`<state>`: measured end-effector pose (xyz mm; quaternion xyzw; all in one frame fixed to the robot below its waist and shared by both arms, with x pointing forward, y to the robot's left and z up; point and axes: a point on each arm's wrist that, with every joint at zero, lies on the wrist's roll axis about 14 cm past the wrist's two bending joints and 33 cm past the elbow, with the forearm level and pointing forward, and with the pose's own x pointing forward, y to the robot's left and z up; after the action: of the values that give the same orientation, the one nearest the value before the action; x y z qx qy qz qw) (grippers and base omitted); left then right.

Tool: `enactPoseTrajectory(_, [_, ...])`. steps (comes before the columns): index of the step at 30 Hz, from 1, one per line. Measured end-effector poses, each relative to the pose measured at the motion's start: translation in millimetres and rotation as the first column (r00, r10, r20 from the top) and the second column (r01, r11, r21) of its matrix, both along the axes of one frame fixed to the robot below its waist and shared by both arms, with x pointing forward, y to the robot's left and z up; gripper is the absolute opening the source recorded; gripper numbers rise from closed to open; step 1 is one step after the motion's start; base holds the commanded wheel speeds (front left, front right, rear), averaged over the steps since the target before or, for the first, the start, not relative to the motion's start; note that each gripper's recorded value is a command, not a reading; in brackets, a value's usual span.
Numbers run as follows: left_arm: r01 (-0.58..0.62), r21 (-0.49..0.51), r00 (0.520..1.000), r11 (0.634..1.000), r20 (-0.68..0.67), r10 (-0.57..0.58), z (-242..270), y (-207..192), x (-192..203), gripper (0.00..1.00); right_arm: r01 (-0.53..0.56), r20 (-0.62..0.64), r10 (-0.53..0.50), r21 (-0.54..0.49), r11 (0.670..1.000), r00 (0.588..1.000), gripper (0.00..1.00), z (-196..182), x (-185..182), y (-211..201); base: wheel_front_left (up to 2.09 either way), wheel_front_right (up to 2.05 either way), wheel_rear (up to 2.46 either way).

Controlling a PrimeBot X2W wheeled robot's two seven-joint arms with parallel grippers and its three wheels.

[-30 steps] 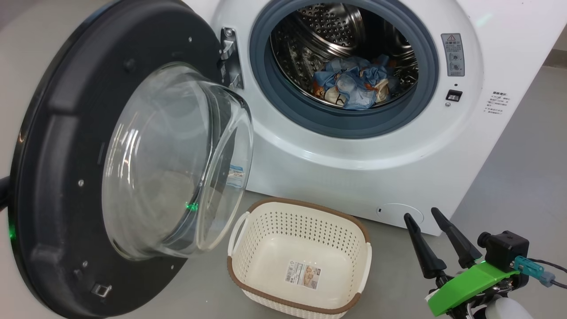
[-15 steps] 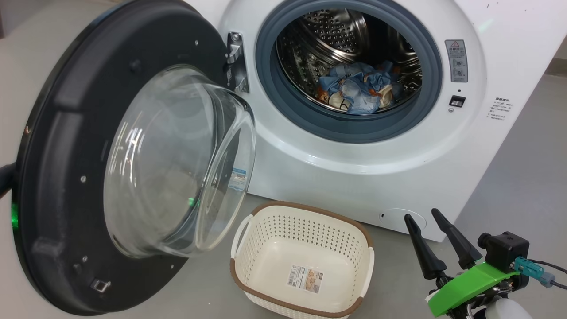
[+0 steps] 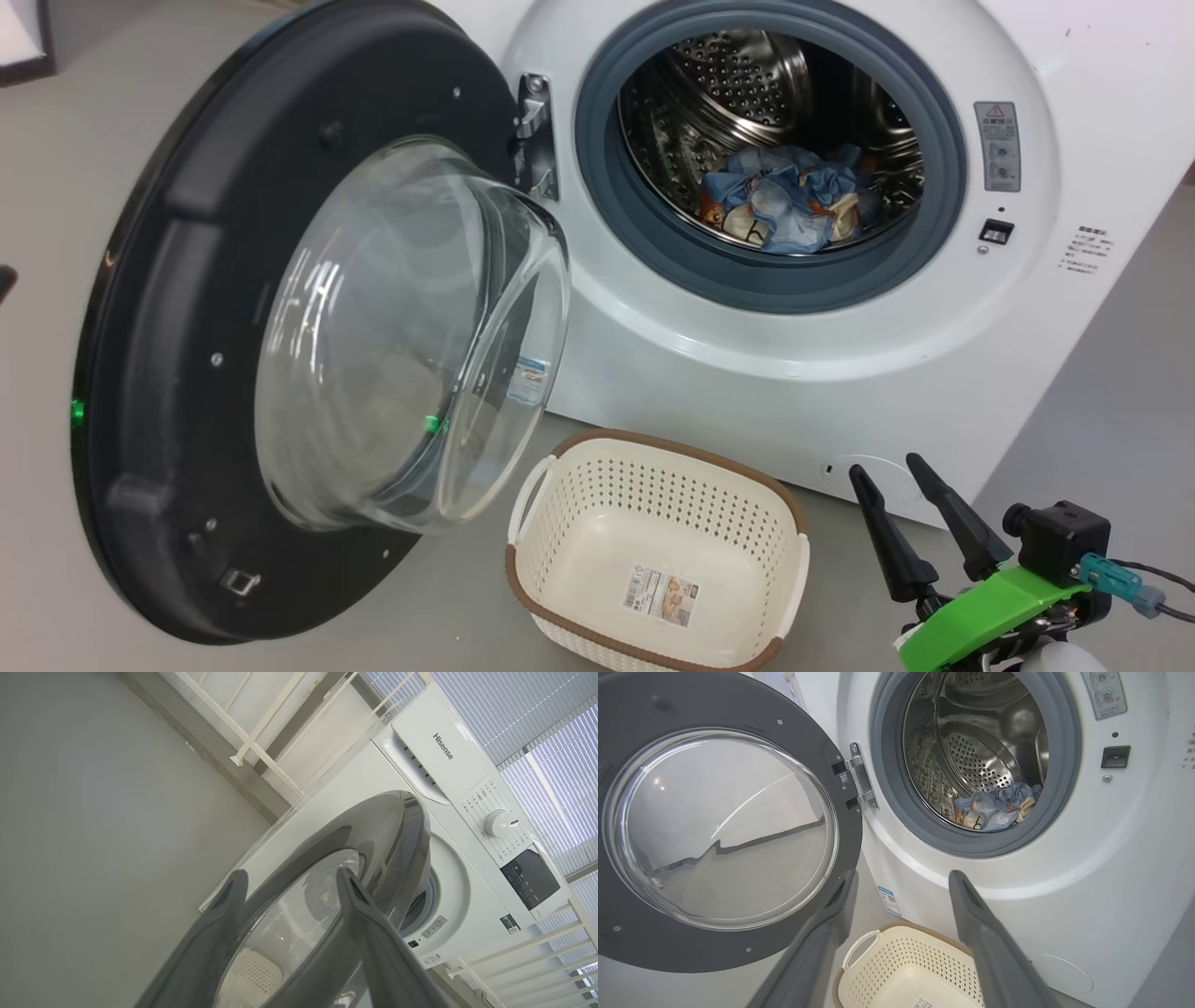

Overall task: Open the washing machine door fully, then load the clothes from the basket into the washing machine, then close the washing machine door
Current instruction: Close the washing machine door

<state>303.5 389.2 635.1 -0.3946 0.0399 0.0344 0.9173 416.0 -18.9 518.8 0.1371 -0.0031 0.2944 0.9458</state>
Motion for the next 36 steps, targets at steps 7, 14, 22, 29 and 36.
enactPoseTrajectory(7, [-0.109, 0.13, 0.993, 0.985, 0.048, 0.104, 1.7, 12.2, -20.6, 1.0, -0.034, 0.011, 0.034, 0.001, 0.999, 0.999, 1.0, 4.4, -1.1, 12.8, 0.0, 0.0, 0.0])
enactPoseTrajectory(14, [-0.195, 0.191, 0.978, 0.962, 0.106, 0.177, -9.6, 7.6, -41.3, 1.0, -0.061, 0.02, 0.061, 0.004, 0.998, 0.998, 1.0, 7.9, -2.1, 23.8, 0.0, 0.0, 0.0])
enactPoseTrajectory(22, [-0.314, 0.288, 0.947, 0.905, 0.155, 0.28, -26.5, 6.4, -65.7, 1.0, -0.077, 0.027, 0.077, 0.004, 0.997, 0.997, 1.0, 10.8, -3.5, 30.1, 0.0, 0.0, 0.0])
enactPoseTrajectory(29, [-0.377, 0.362, 0.926, 0.853, 0.18, 0.332, -47.0, -5.0, -79.3, 1.0, -0.087, 0.025, 0.087, 0.005, 0.996, 0.996, 1.0, 10.2, -4.1, 33.5, 0.0, 0.0, 0.0])
enactPoseTrajectory(36, [-0.409, 0.47, 0.912, 0.782, 0.181, 0.369, -69.8, -21.5, -90.6, 1.0, -0.083, 0.012, 0.083, 0.003, 0.997, 0.996, 1.0, 5.4, -7.2, 31.2, 0.0, 0.0, 0.0])
